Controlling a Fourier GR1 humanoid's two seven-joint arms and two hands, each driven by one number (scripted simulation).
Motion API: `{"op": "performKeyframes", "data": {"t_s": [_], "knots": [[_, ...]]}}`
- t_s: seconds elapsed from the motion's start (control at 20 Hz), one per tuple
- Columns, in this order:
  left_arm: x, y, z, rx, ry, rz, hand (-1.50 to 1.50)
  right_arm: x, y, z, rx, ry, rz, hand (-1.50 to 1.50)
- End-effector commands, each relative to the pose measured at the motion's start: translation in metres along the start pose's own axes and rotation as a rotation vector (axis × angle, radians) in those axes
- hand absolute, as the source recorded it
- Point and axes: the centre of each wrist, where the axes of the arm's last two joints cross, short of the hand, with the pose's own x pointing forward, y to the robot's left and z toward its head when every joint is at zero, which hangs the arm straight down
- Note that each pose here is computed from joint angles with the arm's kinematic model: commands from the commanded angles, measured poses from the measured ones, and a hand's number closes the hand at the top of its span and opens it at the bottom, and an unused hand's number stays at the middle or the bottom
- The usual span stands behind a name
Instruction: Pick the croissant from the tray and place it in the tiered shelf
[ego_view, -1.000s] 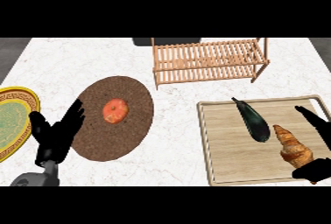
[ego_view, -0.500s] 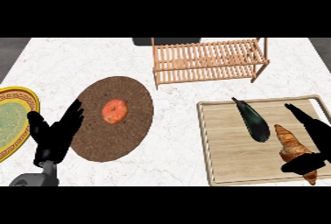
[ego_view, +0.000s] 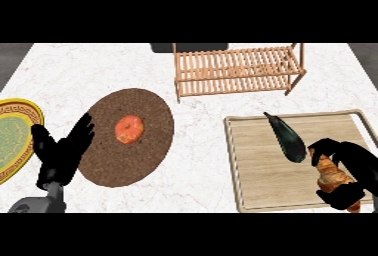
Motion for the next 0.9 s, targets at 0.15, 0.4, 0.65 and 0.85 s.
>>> {"op": "performKeyframes", "data": {"t_s": [0.15,0.4,0.65,0.85], "knots": [[-0.018,-0.001,0.003,0.015,0.078,0.019,0.00,0.022,0.000,0.017,-0.065,-0.147,-0.040,1.50],[-0.016,-0.001,-0.003,-0.005,0.070,-0.010,0.00,0.152,0.039,0.011,-0.057,-0.289,-0.044,1.50],[-0.022,-0.008,-0.003,-0.008,0.074,-0.009,0.00,0.252,0.053,0.022,-0.113,-0.369,-0.129,1.50],[0.000,-0.012,-0.003,0.001,0.075,0.003,0.00,0.281,0.015,0.060,-0.292,-0.409,-0.172,1.50]]}}
